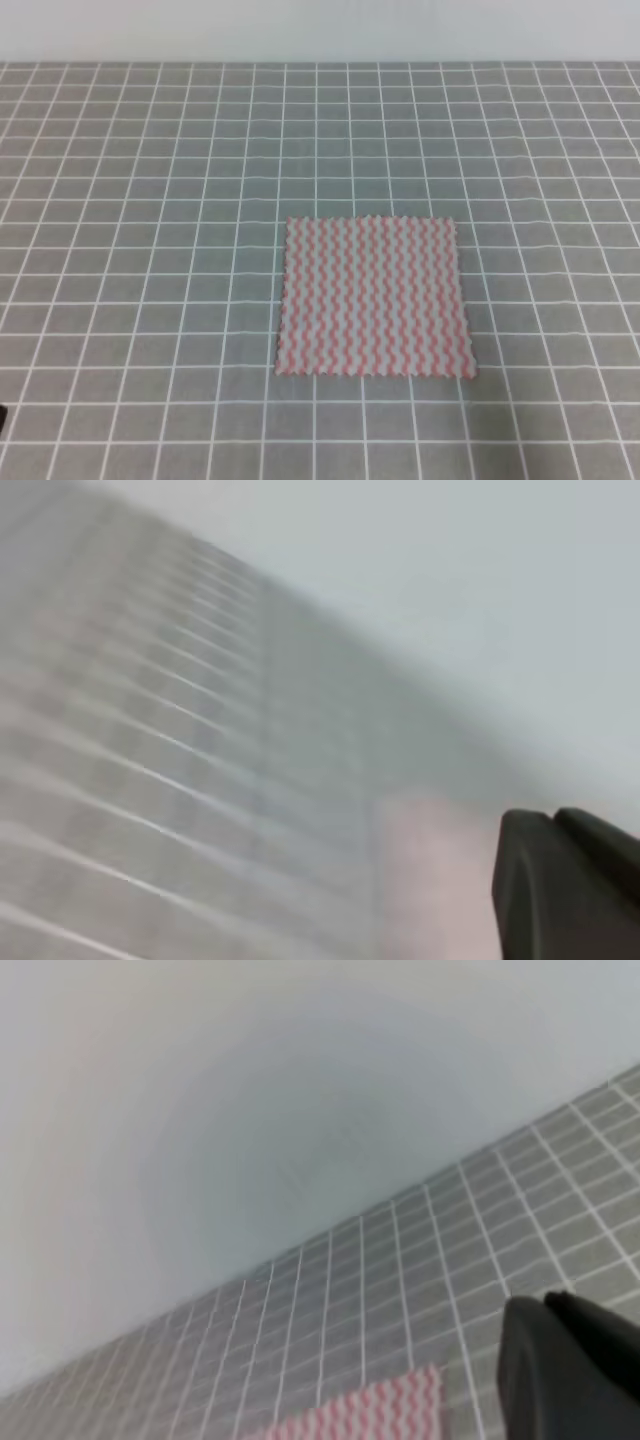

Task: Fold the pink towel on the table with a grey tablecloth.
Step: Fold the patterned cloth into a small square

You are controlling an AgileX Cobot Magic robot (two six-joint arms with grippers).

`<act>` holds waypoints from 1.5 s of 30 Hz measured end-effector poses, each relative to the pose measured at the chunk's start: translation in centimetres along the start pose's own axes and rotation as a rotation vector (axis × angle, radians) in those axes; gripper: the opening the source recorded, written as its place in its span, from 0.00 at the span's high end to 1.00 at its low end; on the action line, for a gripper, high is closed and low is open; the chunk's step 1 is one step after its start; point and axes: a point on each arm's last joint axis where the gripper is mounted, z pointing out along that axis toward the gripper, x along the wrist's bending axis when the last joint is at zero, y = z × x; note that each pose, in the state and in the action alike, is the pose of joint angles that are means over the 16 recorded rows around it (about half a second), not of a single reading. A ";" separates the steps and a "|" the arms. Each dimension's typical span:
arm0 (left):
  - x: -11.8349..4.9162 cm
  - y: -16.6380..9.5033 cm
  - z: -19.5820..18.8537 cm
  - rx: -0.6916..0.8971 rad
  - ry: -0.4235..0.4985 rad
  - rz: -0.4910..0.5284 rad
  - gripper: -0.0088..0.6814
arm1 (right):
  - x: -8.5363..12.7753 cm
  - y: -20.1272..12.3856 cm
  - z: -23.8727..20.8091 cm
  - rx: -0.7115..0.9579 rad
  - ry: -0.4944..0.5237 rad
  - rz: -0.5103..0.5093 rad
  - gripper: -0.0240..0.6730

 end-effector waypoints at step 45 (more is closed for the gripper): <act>-6.2 6.5 10.3 0.659 -0.109 0.103 0.99 | 3.1 -4.2 16.1 1.097 -0.038 -0.291 0.99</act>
